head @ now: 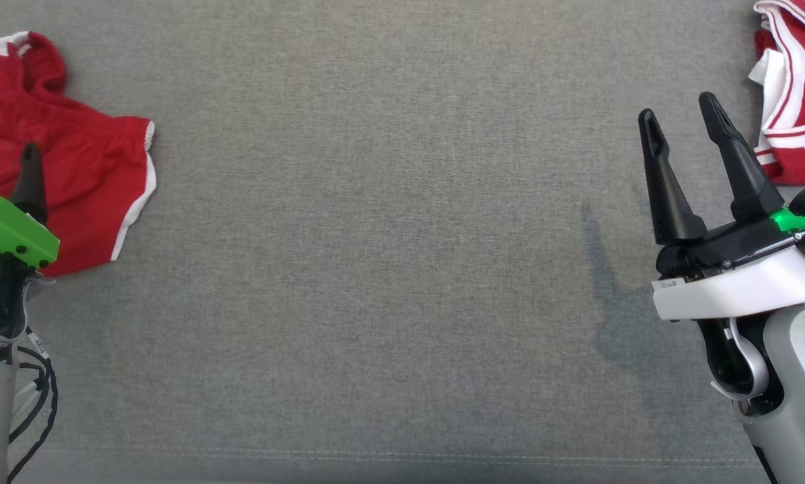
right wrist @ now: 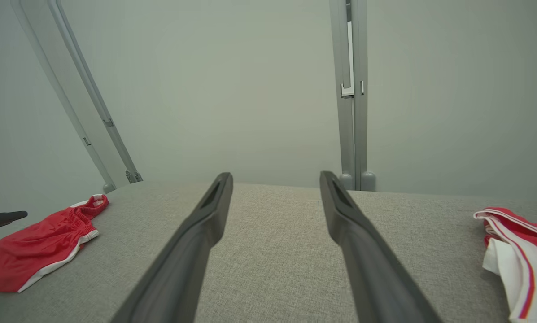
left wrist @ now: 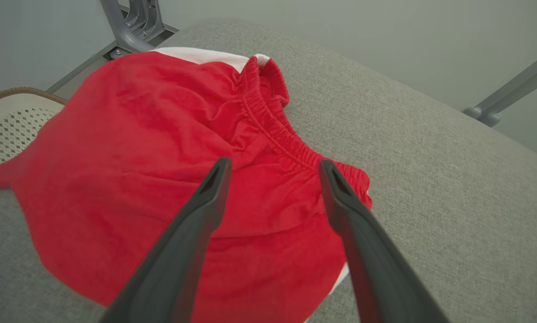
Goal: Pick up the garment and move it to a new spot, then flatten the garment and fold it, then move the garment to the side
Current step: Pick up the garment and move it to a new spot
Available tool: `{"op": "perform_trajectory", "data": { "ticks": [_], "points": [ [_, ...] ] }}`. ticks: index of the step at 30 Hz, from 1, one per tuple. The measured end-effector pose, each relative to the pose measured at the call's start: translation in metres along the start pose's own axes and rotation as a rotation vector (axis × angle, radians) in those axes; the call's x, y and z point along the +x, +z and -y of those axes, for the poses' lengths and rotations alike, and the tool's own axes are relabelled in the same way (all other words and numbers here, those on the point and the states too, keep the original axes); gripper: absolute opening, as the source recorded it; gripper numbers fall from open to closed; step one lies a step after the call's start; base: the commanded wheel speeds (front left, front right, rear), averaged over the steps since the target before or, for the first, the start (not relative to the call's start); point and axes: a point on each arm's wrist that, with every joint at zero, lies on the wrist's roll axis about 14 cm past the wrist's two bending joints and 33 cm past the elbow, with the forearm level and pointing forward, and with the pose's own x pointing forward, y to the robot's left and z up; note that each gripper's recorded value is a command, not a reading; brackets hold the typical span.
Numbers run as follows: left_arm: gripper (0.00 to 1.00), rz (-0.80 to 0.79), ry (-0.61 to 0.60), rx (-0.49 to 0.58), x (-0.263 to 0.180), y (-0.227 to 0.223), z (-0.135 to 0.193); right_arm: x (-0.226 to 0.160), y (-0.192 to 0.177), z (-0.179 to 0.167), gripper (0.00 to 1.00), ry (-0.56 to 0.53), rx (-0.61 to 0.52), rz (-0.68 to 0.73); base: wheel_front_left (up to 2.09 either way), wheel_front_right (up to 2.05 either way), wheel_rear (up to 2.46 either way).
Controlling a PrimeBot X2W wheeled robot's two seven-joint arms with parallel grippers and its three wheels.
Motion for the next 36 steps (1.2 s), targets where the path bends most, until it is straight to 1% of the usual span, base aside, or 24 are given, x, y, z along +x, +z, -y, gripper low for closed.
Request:
{"op": "perform_trajectory", "data": {
  "ticks": [4,7,10,15,21,22,23,24,27,30,36],
  "points": [
    [1.00,-0.088,0.003,0.004,0.020,-0.025,0.006,-0.002,-0.005,0.016,1.00,-0.041,-0.010,-0.009,0.00,0.00,0.00],
    [1.00,-0.196,0.008,0.018,0.028,-0.059,0.009,-0.006,-0.009,0.029,1.00,-0.077,-0.021,-0.023,0.00,0.00,0.00],
    [1.00,-0.284,0.000,0.006,0.032,-0.087,0.017,-0.010,-0.013,0.039,1.00,-0.107,-0.032,-0.033,0.00,0.00,0.00],
    [1.00,-0.335,-0.005,0.015,0.039,-0.092,0.022,-0.012,-0.018,0.045,1.00,-0.124,-0.036,-0.050,0.00,0.00,0.00],
    [1.00,-0.418,0.000,0.044,0.037,-0.100,0.020,-0.011,-0.018,0.043,1.00,-0.114,-0.036,-0.048,0.00,0.00,0.00],
    [0.57,-0.441,0.002,0.051,0.036,-0.101,0.018,-0.010,-0.018,0.043,1.00,-0.114,-0.036,-0.048,0.00,0.00,0.00],
    [0.35,-0.447,0.005,0.055,0.036,-0.101,0.017,-0.010,-0.018,0.044,1.00,-0.116,-0.037,-0.049,0.00,0.00,0.00],
    [0.00,-0.454,0.010,0.064,0.035,-0.102,0.015,-0.011,-0.019,0.044,1.00,-0.117,-0.038,-0.051,0.00,0.00,0.00],
    [0.00,-0.475,0.018,0.079,0.034,-0.103,0.010,-0.012,-0.020,0.045,1.00,-0.120,-0.039,-0.055,0.00,0.00,0.00],
    [0.00,-0.460,0.013,0.079,0.034,-0.100,0.011,-0.013,-0.021,0.044,1.00,-0.121,-0.040,-0.060,0.00,0.00,0.00],
    [0.00,-0.403,-0.037,0.108,0.032,-0.091,0.023,-0.016,-0.013,0.043,1.00,-0.122,-0.047,-0.042,0.00,0.00,0.00]
  ]
}}
